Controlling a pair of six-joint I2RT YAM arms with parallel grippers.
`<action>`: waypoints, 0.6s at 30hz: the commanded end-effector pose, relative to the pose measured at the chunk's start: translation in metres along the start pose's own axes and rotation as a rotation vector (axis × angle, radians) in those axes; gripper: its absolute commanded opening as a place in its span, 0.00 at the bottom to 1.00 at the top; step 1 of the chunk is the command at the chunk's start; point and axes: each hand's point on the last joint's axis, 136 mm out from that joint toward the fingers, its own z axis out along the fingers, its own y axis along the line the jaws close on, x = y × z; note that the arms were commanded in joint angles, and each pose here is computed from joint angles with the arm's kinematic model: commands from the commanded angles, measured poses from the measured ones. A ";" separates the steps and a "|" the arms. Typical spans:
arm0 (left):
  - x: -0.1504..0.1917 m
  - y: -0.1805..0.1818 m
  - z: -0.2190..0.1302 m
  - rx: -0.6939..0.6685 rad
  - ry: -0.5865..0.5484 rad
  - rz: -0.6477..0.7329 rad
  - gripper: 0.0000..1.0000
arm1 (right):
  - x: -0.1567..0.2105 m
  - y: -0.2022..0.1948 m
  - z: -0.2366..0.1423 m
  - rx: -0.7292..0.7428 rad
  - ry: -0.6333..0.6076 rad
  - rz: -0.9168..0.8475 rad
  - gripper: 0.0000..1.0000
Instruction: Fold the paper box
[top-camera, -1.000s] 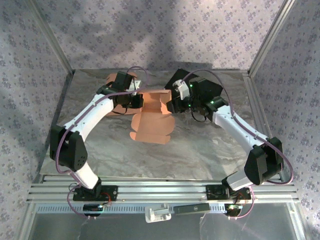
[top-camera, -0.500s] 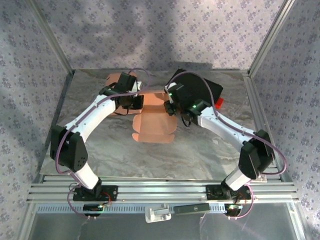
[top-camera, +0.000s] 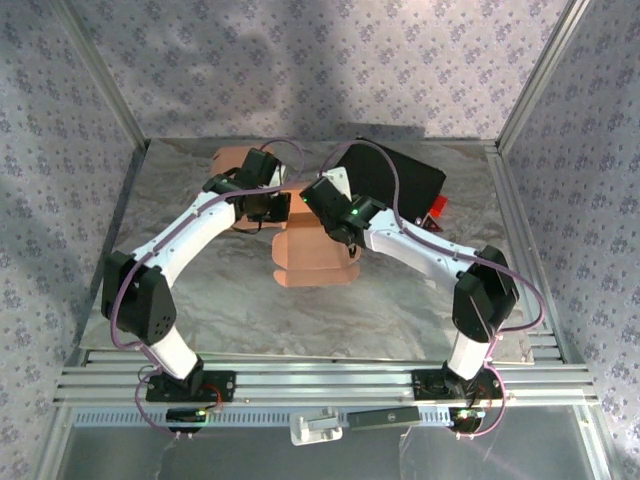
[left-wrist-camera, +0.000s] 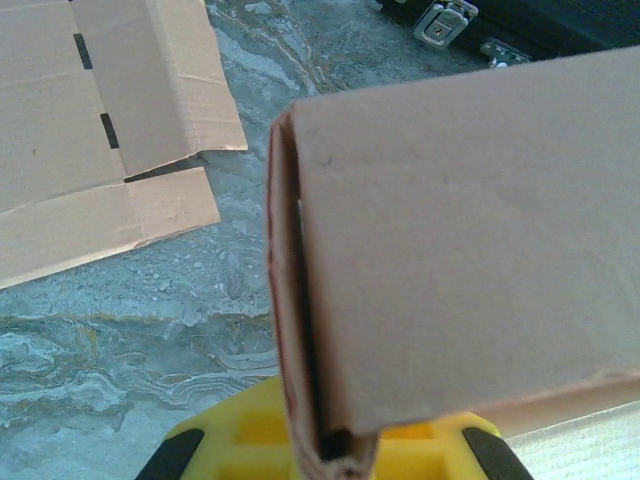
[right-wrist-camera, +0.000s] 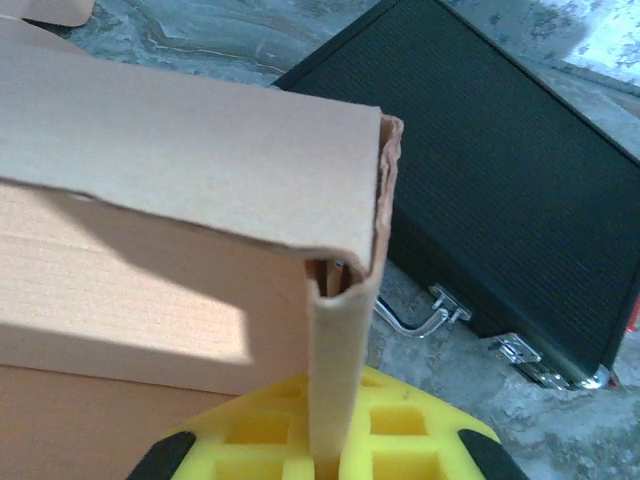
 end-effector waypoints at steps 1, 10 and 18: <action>-0.012 -0.010 -0.027 0.024 -0.051 0.014 0.00 | 0.003 -0.017 0.001 0.109 0.014 -0.021 0.08; -0.010 -0.010 -0.026 0.022 -0.046 0.004 0.00 | 0.003 -0.012 0.008 0.119 0.017 -0.026 0.19; -0.009 -0.009 -0.026 0.011 -0.046 -0.016 0.00 | 0.004 -0.027 0.006 0.242 0.020 -0.039 0.00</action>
